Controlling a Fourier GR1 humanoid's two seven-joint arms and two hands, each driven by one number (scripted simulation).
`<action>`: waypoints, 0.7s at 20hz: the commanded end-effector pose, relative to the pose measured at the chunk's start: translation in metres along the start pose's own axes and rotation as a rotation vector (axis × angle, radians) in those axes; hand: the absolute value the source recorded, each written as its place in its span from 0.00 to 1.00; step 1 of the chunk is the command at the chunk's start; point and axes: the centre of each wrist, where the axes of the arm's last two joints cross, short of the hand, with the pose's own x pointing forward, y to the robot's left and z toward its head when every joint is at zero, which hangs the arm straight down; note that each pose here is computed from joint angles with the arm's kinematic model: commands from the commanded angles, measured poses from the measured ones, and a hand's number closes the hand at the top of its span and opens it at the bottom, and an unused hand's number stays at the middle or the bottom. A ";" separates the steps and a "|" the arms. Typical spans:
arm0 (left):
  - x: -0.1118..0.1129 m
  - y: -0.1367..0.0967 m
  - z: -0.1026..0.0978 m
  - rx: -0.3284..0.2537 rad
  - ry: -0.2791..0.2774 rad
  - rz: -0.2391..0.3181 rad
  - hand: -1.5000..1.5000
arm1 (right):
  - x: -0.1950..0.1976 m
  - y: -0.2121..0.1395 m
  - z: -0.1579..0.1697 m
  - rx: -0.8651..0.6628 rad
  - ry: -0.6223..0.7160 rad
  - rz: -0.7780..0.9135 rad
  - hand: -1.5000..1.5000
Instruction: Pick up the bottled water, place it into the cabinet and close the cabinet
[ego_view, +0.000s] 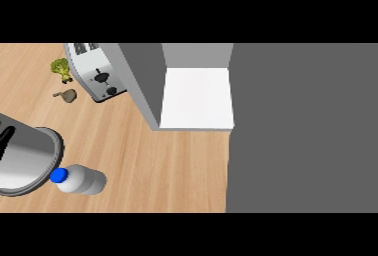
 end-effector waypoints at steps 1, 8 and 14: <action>0.010 0.015 0.032 -0.003 0.064 0.062 0.00 | 0.023 0.003 0.014 0.010 0.079 -0.041 0.00; 0.038 0.005 0.059 0.041 0.099 0.035 0.00 | 0.049 0.011 0.054 0.009 0.065 -0.043 0.00; 0.027 0.009 0.085 0.055 0.144 -0.007 0.00 | 0.047 0.024 0.064 0.003 0.081 -0.047 0.00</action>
